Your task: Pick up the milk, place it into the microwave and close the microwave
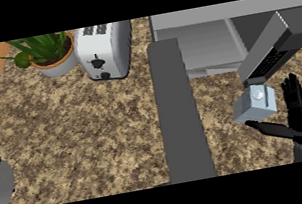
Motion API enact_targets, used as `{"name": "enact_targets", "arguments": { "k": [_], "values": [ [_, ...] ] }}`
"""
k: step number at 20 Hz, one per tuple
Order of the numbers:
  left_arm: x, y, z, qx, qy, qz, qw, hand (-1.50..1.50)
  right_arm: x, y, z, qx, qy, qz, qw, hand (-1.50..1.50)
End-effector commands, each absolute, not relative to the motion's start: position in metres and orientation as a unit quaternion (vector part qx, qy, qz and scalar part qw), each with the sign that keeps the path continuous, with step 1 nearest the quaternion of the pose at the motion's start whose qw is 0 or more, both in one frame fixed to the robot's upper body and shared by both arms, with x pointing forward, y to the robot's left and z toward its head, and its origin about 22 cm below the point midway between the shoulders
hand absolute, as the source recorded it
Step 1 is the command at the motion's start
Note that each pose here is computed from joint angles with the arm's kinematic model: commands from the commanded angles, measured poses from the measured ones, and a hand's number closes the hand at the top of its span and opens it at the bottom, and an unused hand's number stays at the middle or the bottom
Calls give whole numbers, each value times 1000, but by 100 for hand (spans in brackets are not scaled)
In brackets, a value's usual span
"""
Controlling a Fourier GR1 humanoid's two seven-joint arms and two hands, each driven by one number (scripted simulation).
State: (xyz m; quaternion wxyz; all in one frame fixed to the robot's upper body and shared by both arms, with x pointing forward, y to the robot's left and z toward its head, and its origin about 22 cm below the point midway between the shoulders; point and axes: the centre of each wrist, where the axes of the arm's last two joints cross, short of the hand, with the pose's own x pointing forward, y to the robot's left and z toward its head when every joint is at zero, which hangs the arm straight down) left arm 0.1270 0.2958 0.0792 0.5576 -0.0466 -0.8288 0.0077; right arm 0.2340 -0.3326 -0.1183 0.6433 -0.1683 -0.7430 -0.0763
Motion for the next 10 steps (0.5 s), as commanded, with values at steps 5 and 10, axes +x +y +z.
{"name": "enact_targets", "arguments": {
  "k": [5, 10],
  "values": [
    [129, 304, 84, -47, -830, 13, 556, -150, 252, -324, -116, 61, -764, -45, 641, -150],
    [138, 287, 76, -49, -823, 11, 566, -150, 238, -318, -134, 46, -798, -48, 599, 150]
  ]
}}
